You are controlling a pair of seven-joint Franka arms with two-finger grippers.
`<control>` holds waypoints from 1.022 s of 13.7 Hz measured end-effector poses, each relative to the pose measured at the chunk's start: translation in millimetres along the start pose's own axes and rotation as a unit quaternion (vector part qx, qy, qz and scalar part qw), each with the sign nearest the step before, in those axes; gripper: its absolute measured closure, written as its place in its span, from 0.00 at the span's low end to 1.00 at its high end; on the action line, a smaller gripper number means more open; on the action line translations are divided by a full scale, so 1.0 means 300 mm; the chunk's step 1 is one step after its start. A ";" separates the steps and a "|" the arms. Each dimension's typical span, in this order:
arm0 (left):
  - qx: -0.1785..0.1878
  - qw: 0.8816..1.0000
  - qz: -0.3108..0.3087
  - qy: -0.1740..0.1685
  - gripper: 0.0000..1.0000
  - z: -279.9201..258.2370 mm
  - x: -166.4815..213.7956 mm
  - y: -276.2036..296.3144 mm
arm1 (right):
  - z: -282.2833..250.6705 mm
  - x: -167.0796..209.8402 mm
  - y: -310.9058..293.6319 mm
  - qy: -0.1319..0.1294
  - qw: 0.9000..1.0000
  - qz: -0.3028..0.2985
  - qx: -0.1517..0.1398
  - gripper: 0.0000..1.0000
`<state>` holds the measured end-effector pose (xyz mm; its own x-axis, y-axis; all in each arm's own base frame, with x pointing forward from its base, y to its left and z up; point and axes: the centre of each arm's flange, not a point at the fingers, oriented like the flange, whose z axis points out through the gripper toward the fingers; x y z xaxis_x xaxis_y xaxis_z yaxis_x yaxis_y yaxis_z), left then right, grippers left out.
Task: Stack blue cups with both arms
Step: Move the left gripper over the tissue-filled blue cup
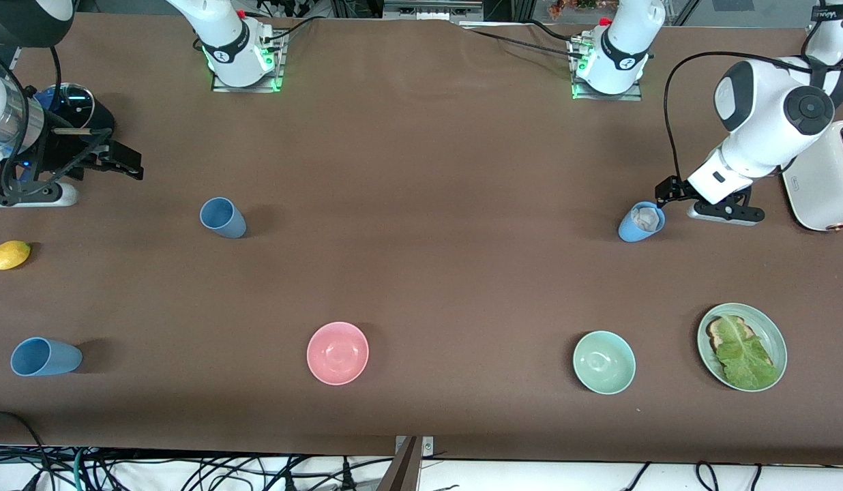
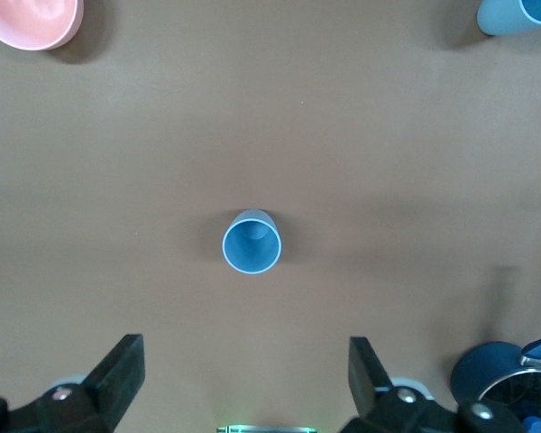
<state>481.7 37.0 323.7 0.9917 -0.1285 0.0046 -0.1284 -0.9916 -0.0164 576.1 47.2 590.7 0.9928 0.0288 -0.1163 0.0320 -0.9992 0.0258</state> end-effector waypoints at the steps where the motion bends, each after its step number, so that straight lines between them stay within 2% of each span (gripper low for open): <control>1: 0.000 1.000 0.000 0.003 0.00 0.016 -0.010 0.003 | -0.013 -0.007 0.000 0.003 1.000 0.000 0.000 0.00; 5: 0.002 1.000 0.000 0.015 0.00 0.047 -0.030 0.008 | -0.043 -0.024 0.001 0.012 1.000 0.000 0.000 0.00; 14: 0.007 0.999 0.001 0.036 0.00 0.137 -0.048 0.015 | -0.042 -0.025 0.001 0.010 1.000 -0.001 0.000 0.00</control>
<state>467.0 35.1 282.5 0.9882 -0.1326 0.0773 -0.1305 -0.9910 -0.0312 570.1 47.2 604.1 0.9949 0.0310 -0.0962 0.0336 -0.9991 0.0255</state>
